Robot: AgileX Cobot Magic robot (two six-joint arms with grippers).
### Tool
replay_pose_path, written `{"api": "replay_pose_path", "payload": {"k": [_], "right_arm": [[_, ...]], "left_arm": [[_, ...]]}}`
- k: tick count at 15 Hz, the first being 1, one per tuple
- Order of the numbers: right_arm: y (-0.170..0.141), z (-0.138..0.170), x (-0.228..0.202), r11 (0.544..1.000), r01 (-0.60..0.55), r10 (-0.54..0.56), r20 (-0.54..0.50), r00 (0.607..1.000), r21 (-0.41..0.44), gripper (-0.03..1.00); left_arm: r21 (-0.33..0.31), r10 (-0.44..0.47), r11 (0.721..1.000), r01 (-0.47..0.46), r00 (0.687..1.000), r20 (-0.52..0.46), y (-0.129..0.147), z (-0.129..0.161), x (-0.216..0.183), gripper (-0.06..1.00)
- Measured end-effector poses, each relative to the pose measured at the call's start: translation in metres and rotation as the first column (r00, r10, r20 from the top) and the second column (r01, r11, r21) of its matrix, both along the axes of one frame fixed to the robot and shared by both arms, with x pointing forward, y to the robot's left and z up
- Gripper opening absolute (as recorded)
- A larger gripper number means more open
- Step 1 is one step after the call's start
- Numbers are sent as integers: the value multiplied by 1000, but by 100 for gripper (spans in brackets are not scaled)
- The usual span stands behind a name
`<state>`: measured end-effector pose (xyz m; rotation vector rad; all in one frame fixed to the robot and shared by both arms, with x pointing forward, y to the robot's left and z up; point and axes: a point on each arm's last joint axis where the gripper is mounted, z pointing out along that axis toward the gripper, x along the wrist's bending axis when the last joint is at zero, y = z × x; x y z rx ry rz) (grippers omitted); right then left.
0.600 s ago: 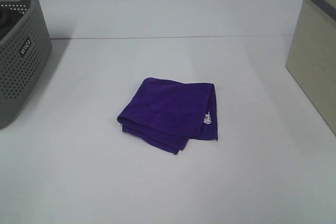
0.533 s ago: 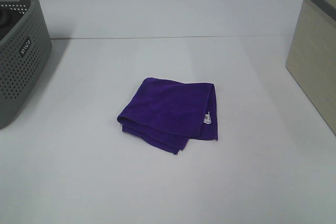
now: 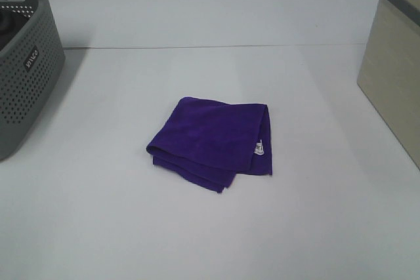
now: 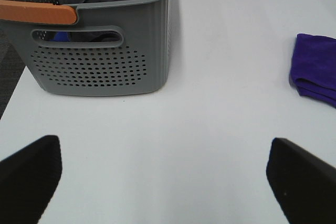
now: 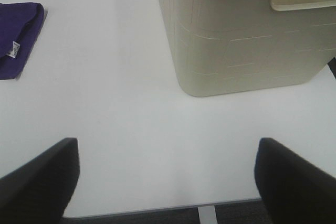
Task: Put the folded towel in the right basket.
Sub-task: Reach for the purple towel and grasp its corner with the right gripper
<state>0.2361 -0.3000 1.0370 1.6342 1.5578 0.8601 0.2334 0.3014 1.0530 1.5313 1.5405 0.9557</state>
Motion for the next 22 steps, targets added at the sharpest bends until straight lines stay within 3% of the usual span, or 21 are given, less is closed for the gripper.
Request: {"api": "replay_pose_path", "payload": {"k": [9, 13, 22], "right_arm": [[0, 0, 0, 1000, -2, 2, 0, 1000, 3, 87], [8, 0, 0, 995, -96, 96, 4, 995, 16, 87], [9, 0, 0, 994, -105, 105, 5, 994, 21, 87]], "left_arm": [[0, 0, 1000, 0, 1000, 0, 0, 0, 0, 99], [0, 0, 1000, 0, 1000, 0, 0, 0, 0, 99], [4, -2, 1000, 2, 1000, 0, 0, 0, 0, 99]]}}
